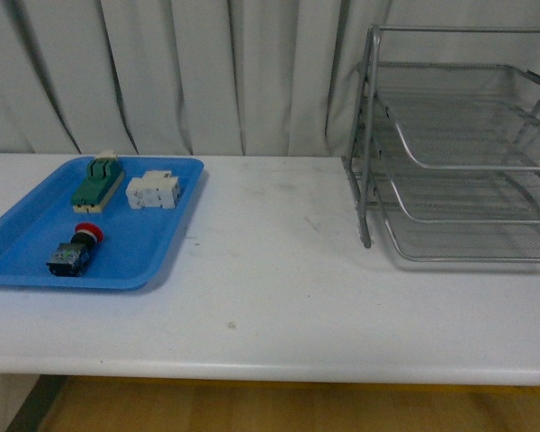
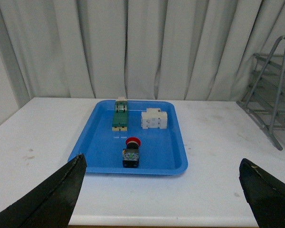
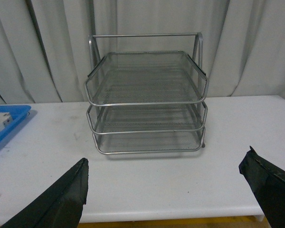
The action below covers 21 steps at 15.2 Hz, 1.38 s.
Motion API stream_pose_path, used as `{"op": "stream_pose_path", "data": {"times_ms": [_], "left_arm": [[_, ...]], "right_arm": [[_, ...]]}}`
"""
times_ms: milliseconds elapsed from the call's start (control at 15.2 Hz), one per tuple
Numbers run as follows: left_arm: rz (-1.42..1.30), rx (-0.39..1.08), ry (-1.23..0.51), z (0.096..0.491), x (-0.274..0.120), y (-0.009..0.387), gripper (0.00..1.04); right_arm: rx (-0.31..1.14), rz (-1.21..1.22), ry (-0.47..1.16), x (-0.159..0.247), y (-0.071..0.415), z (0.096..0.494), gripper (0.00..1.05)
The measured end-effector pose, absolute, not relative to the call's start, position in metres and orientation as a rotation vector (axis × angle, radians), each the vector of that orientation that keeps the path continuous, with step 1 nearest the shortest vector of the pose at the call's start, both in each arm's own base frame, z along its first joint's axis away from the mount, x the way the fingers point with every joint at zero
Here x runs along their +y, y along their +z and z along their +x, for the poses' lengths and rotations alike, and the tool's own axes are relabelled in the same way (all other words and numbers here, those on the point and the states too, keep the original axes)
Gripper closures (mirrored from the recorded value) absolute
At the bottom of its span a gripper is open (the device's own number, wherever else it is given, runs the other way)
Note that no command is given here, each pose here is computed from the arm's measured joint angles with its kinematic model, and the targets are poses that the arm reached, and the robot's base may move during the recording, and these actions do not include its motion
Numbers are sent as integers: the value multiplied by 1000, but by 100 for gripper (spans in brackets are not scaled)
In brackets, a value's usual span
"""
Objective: Place button on rack with both arms
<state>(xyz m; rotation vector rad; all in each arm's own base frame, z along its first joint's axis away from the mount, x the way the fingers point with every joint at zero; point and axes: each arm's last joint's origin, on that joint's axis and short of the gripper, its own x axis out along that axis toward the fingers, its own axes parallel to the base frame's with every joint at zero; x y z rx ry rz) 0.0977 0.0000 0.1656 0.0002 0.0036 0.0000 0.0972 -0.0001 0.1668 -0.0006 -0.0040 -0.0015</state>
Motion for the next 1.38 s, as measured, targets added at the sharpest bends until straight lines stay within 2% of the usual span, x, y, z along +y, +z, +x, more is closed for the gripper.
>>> {"op": "stream_pose_path", "data": {"times_ms": [526,592,658,789,921,1118,1250,1382], "left_arm": [[0,4,0,98,0,166,7],[0,4,0,98,0,166,7],[0,3,-3,98,0,166,7],[0,3,0,98,0,166,7],[0,3,0,98,0,166,7],[0,3,0,98,0,166,7],[0,3,0,98,0,166,7],[0,3,0,98,0,166,7]], "right_arm": [[-4,-1,-2,0,167,97,6],[86,34,33,0,165,97,6],[302,203,96,-3,166,105,6],[374,559,160,-1,162,136,6],[394,833,94,-4,147,176,6],[336,998,66,-5,143,244,6],[414,1076,-14,-7,120,276,6],[420,1112,-28,-5,110,300,6]]}}
